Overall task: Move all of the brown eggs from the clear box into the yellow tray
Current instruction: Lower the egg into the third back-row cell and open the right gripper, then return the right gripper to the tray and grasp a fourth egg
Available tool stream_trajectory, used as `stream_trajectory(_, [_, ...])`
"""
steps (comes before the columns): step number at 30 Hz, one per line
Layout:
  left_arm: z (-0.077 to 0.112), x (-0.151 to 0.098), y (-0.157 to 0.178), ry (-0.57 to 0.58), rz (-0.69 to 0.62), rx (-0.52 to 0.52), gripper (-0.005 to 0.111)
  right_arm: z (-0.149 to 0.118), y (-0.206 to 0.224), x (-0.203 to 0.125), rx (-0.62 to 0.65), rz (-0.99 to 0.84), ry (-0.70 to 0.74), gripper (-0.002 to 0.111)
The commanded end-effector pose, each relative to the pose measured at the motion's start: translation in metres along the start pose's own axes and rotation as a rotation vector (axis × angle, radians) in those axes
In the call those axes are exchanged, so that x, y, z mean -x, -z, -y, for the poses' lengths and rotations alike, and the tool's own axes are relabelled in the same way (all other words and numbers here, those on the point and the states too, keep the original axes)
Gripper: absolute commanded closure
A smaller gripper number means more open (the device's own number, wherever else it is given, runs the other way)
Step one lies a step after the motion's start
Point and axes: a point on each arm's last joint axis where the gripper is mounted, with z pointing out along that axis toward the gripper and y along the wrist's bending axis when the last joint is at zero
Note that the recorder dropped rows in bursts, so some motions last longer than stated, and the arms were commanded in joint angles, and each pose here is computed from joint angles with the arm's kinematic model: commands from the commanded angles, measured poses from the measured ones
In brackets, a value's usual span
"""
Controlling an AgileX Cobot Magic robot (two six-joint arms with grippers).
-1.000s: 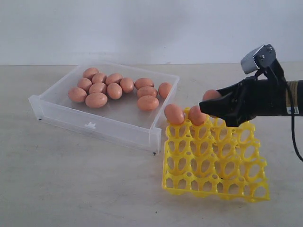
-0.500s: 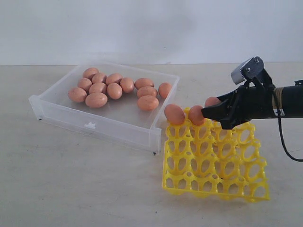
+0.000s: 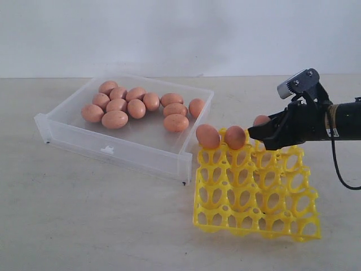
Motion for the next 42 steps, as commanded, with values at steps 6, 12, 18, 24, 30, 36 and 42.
stream_trajectory(6, [0.000, 0.001, 0.000, 0.004, 0.005, -0.007, 0.111, 0.001, 0.002, 0.005, 0.019, 0.043, -0.007, 0.052])
stream_trajectory(12, [0.000, 0.001, 0.000, 0.004, 0.005, -0.007, 0.111, 0.002, 0.002, 0.004, 0.007, 0.031, -0.007, 0.047])
stream_trajectory(18, [0.000, 0.001, 0.000, 0.004, 0.005, -0.007, 0.111, 0.001, 0.003, 0.005, 0.007, 0.037, -0.004, 0.047])
stream_trajectory(24, [0.000, 0.001, 0.000, 0.004, 0.005, -0.007, 0.111, -0.009, 0.023, 0.038, 0.036, 0.168, 0.054, 0.047])
stream_trajectory(30, [0.000, 0.001, 0.000, 0.004, 0.005, -0.007, 0.111, -0.041, 0.070, 0.102, 0.180, 0.519, 0.052, 0.048])
stream_trajectory(36, [0.000, 0.001, 0.000, 0.004, 0.005, -0.007, 0.111, -0.101, 0.088, 0.154, 0.362, 0.789, -0.020, 0.048])
stream_trajectory(42, [0.000, 0.001, 0.000, 0.004, 0.005, -0.007, 0.111, -0.161, 0.045, 0.196, 0.136, 0.647, 0.091, 0.051])
